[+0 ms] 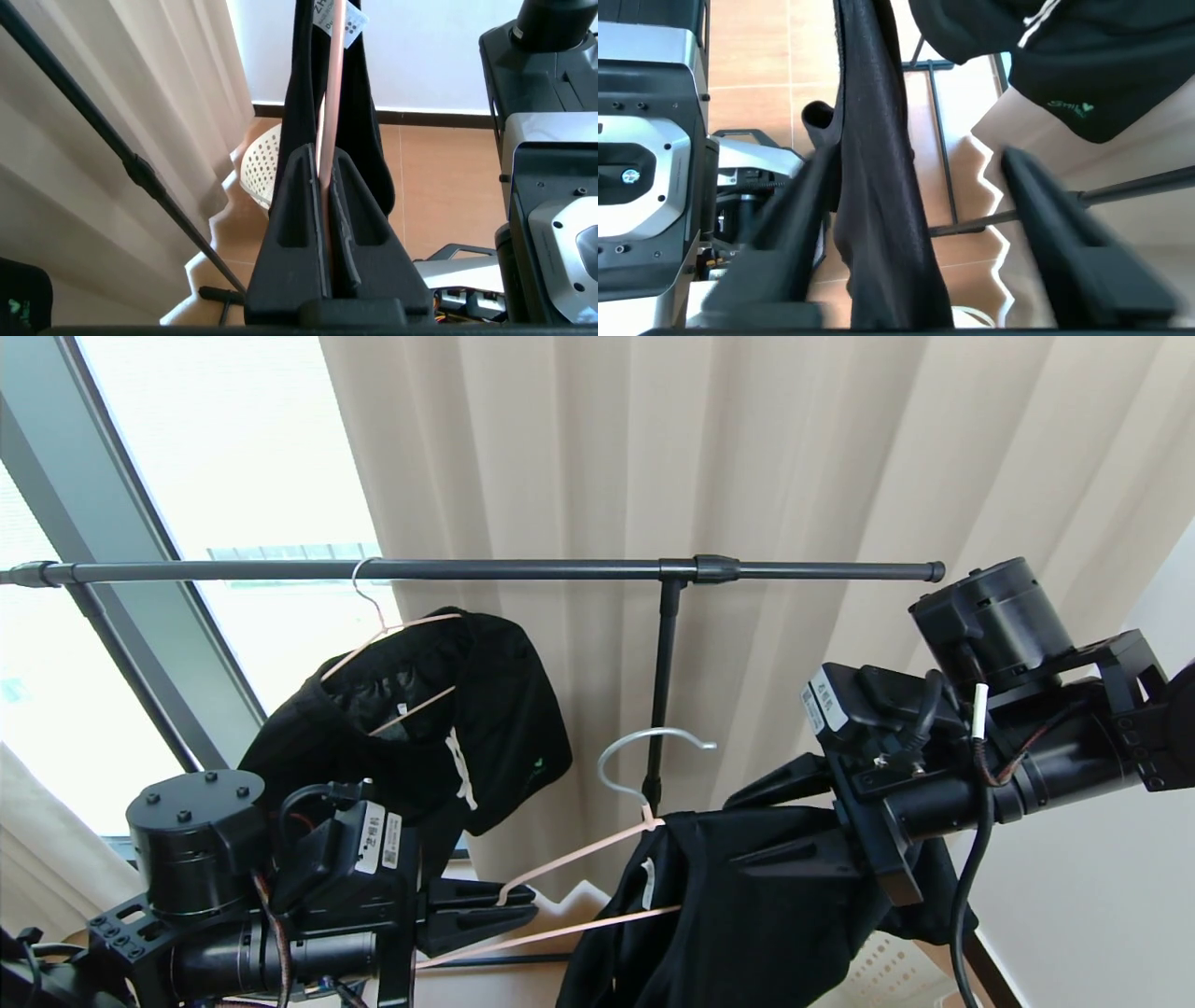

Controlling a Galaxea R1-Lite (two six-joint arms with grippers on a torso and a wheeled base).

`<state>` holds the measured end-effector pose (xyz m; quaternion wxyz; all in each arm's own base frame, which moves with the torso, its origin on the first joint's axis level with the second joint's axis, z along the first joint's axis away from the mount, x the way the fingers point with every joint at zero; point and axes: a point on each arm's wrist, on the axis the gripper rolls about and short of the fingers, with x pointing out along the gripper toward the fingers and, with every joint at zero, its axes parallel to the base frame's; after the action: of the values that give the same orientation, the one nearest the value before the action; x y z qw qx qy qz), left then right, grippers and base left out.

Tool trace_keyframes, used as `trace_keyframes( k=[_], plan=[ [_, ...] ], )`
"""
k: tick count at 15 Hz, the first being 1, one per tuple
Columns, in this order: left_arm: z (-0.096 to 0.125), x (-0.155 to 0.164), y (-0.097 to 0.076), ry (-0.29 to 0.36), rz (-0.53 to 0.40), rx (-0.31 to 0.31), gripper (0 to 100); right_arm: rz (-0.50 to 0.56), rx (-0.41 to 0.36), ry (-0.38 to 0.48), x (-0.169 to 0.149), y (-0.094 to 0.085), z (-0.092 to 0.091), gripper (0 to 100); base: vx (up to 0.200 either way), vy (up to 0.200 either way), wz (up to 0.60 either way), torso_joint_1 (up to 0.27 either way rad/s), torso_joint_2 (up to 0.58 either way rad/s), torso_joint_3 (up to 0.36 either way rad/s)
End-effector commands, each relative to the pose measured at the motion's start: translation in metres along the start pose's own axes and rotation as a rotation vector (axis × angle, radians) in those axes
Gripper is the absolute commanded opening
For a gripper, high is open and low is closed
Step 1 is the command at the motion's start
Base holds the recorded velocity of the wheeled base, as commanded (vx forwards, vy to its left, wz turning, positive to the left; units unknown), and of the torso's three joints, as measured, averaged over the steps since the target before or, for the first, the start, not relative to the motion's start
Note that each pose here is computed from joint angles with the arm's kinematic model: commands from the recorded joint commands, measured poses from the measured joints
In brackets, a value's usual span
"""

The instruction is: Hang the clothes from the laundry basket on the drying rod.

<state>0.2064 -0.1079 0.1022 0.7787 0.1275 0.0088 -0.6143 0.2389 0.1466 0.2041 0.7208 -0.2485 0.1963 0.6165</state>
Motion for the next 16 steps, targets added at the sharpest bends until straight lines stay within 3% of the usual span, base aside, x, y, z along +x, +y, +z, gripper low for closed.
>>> trace_keyframes(
  k=[1, 11, 12, 16],
  plan=[
    [-0.0003, 0.0005, 0.0004, 0.0, 0.0, 0.0, 0, 0.005, 0.004, 0.004, 0.0017, -0.0003, -0.0013, 0, 0.0, 0.0, 0.0, 0.0, 0.0, 0.0],
    [-0.008, 0.0041, 0.0034, -0.019, 0.01, 0.026, 0, 0.002, 0.0, 0.0, -0.0013, 0.0023, -0.0007, 0, 0.0, 0.0, 0.0, 0.0, 0.0, 0.0],
    [-0.0078, 0.0043, 0.0029, -0.02, 0.009, 0.029, 100, 0.002, 0.0, 0.0, -0.0013, 0.0023, -0.0007, 0, 0.0, 0.0, 0.0, 0.0, 0.0, 0.0],
    [-0.0069, 0.0038, 0.0034, -0.025, 0.012, 0.033, 100, -0.049, 0.002, 0.023, -0.0081, 0.0015, -0.0019, 0, 0.0, 0.0, 0.0, 0.0, 0.0, 0.0]
  ],
)
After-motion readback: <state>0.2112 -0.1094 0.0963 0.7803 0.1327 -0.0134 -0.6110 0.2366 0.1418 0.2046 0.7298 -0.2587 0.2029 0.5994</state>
